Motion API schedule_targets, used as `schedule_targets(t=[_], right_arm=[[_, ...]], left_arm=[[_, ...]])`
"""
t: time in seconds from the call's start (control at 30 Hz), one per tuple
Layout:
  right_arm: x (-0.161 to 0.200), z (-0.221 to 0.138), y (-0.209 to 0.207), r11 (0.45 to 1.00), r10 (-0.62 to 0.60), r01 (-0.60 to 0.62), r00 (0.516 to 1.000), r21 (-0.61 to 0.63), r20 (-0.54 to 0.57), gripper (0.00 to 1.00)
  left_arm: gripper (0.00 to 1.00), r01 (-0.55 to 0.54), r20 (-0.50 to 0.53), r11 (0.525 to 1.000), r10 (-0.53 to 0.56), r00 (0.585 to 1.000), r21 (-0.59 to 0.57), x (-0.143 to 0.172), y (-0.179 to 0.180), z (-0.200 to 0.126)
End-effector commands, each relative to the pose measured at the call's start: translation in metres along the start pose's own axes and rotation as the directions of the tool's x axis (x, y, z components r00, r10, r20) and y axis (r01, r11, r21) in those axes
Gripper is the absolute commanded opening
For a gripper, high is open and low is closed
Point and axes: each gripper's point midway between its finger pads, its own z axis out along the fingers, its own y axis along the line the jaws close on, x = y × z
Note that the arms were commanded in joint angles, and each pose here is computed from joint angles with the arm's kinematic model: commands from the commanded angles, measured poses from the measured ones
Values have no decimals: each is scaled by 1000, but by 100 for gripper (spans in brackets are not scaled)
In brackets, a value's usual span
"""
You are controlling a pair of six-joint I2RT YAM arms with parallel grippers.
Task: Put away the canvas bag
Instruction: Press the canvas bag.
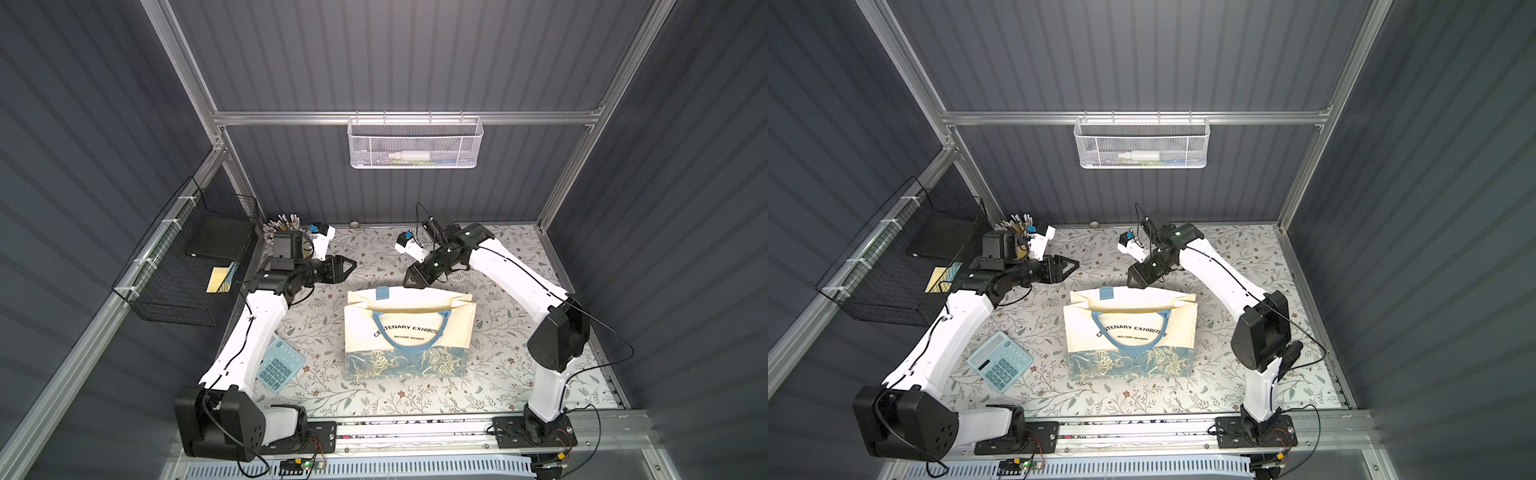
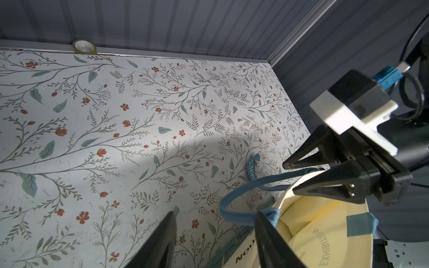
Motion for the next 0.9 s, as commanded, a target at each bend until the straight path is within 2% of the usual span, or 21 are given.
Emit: schedule_targets(t=[0.0, 0.1, 0.23, 0.47, 0.6, 0.73, 0.87], right_arm=[[-4, 7, 2, 999, -38, 38, 999, -25, -5, 44], [2, 11, 8, 997, -41, 40, 999, -68, -21, 44], [9, 13, 15, 993, -41, 37, 999, -109, -35, 39], [19, 9, 23, 991, -40, 34, 998, -129, -46, 34], [28, 11, 24, 992, -39, 31, 997, -120, -67, 24], [30, 10, 21, 996, -39, 33, 997, -86, -73, 0], [25, 2, 10, 999, -36, 37, 997, 10, -65, 0]], left_arm=[[55, -23, -8, 999, 23, 1000, 23, -2, -4, 1], [55, -25, -12, 999, 25, 1000, 24, -2, -4, 1], [55, -26, -18, 999, 27, 999, 24, -1, -3, 3], [55, -28, -28, 999, 29, 999, 29, 1, 0, 7], [55, -28, -31, 999, 29, 999, 29, 1, 0, 9], [55, -32, -28, 999, 33, 999, 31, 0, 0, 8], [55, -32, -31, 999, 33, 999, 32, 1, 0, 9]])
